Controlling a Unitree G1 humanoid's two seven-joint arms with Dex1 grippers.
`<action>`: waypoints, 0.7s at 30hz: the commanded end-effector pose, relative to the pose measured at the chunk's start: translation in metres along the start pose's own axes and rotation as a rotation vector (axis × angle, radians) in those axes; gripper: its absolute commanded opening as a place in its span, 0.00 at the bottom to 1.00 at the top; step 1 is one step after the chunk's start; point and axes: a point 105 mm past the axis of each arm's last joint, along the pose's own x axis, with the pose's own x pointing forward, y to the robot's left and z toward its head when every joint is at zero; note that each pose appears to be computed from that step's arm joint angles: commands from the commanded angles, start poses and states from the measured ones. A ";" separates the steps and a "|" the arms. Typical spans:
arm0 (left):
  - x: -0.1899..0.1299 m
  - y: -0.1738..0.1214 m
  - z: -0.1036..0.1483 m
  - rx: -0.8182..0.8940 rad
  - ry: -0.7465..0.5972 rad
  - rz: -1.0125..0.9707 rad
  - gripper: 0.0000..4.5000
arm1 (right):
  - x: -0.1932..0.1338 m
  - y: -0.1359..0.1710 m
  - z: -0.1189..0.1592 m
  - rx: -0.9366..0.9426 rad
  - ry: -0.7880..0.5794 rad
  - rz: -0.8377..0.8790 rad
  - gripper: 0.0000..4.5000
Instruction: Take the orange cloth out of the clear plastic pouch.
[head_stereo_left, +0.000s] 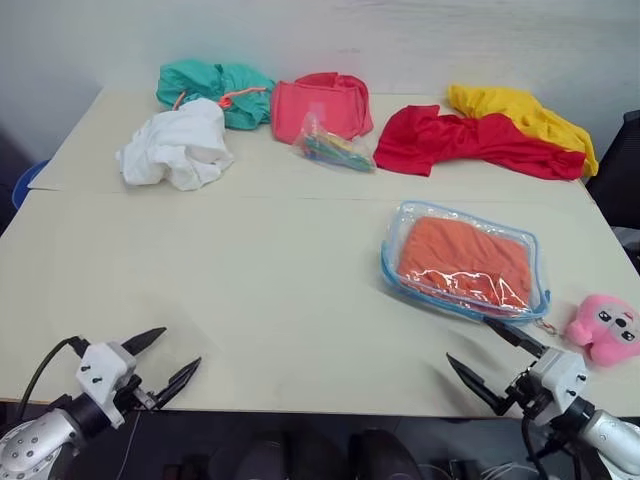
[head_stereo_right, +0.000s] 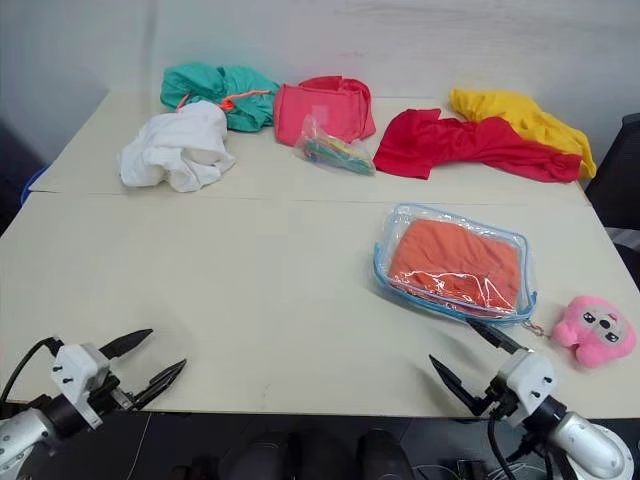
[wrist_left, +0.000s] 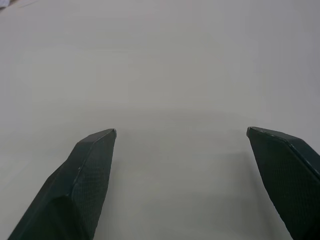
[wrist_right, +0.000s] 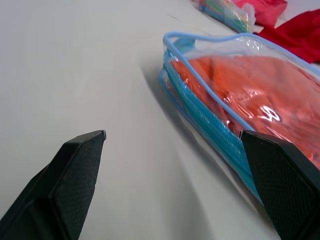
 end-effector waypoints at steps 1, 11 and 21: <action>-0.005 0.000 0.001 0.055 0.020 -0.018 0.97 | -0.005 -0.004 0.005 -0.017 0.001 0.000 1.00; -0.002 -0.012 0.039 0.003 -0.128 -0.231 0.97 | -0.009 -0.009 0.011 -0.076 -0.015 -0.054 1.00; 0.008 -0.028 0.038 0.067 -0.151 -0.416 0.97 | -0.017 -0.013 0.007 -0.119 0.010 -0.100 1.00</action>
